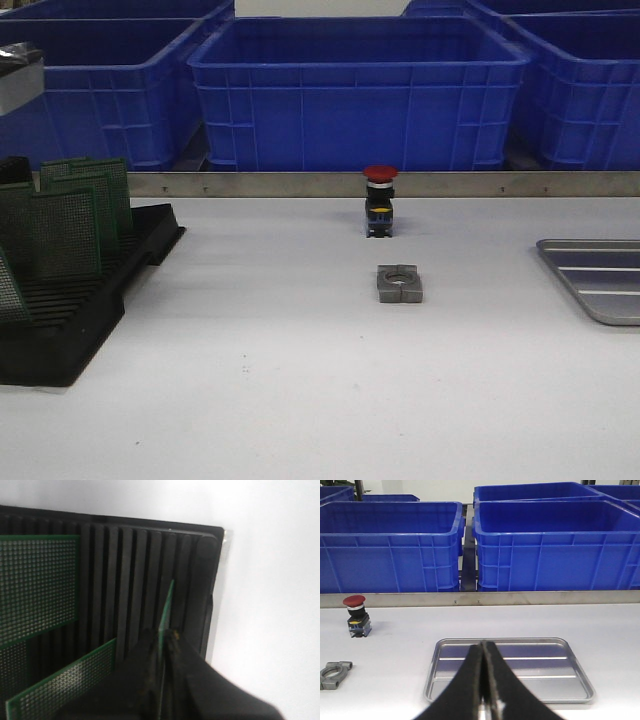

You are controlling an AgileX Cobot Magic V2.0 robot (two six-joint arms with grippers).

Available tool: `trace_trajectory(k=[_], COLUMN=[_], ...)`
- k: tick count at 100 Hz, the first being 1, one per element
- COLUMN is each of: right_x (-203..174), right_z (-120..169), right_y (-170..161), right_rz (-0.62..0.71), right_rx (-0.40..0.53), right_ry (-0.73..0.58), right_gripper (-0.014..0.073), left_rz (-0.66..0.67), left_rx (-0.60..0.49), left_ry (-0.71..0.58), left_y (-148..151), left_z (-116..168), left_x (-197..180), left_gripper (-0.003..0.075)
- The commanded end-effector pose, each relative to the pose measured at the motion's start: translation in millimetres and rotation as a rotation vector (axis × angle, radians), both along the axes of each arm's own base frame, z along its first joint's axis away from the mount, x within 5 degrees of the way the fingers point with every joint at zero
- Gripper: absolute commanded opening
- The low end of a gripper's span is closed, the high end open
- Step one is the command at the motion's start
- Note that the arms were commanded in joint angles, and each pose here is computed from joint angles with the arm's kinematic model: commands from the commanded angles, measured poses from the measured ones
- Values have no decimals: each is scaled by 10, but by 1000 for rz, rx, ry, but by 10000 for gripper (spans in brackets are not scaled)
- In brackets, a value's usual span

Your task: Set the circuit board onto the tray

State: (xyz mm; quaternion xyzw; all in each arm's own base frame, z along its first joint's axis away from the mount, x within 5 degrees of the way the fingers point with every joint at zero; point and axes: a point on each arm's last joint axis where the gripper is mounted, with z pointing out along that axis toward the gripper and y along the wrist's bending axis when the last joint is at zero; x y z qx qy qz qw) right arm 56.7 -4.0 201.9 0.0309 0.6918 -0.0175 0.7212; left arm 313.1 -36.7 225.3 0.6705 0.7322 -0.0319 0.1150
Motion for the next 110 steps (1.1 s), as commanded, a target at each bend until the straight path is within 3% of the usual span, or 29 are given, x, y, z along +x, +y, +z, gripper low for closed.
trace_trajectory(k=[1,30,42,61,73,92,110], right_x=[-37,-37,-37,-37,-37,-37,-37], right_z=[125,125,125,125,125,125,123], right_y=[7,7,7,7,7,7,7], right_rz=[1,1,1,1,1,1,1], right_rx=[-23,-23,-23,-23,-23,-23,-23], right_ry=[-113,-113,-113,-113,-113,-113,-111], right_gripper=[-62,-62,-62,-62,-62,-62,-62], left_rz=[20,-30,-17,29,28,1,-77], left_rx=[-42,-69,-202,-544,-690,-799,-814], left_ry=[-57,-6,-24,-21,-6,-8,16], left_y=[-28,-62,-174,-443,-609,-935,-1266], left_z=[262,654,817,1012,1106,1167,1169], left_x=[15,31,57,70,53,24,-102], left_gripper=[-20,-20,-20,-20,-20,-20,-20])
